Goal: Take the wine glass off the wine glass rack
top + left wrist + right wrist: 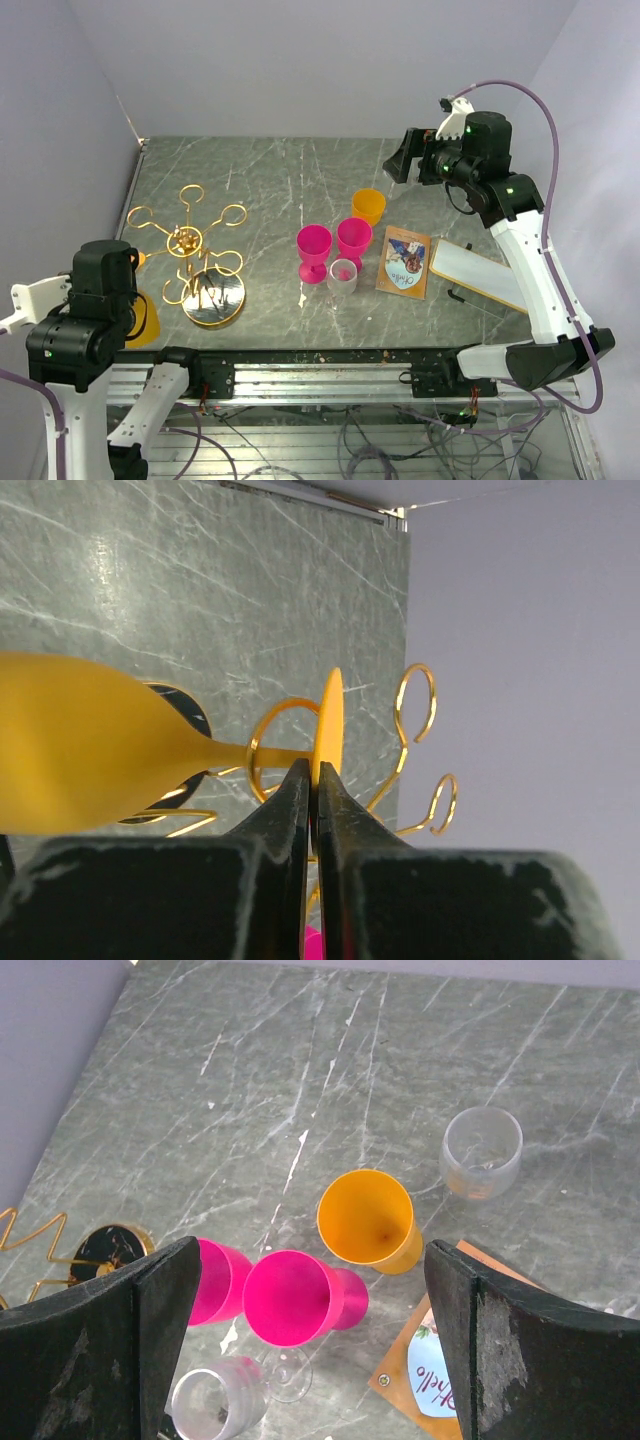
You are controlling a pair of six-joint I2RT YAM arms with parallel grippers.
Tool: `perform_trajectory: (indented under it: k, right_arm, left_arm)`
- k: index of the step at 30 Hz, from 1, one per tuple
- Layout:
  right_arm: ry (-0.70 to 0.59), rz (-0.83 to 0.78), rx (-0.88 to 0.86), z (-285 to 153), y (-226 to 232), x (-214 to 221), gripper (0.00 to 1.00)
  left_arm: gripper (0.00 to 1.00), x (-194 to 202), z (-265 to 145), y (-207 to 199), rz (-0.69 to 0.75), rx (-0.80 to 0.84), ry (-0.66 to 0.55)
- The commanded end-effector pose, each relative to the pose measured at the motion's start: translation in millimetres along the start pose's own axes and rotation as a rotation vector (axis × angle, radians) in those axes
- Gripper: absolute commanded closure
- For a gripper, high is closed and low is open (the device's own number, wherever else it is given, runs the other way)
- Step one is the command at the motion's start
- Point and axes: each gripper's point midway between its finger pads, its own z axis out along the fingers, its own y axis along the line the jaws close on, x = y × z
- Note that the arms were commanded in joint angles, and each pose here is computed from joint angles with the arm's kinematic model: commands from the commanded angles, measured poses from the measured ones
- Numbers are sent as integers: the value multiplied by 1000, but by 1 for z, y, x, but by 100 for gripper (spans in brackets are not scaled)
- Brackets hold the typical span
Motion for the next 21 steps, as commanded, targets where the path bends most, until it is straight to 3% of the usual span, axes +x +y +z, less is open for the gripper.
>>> perform_trajectory:
  k: [1,9,21]
  right_arm:
    - [-31,-20,-16,-5,5,-7,7]
    - [-30,-22,-15,-6,4,-6,7]
    - [-48,-32,-19,-11,7,-12,5]
  left_arm:
    - [93,-2,-6,-5,-62,21,15]
    - [93,-7,-8,-20,-99,85,0]
    - [93,10,-8,-48,-158,172,75]
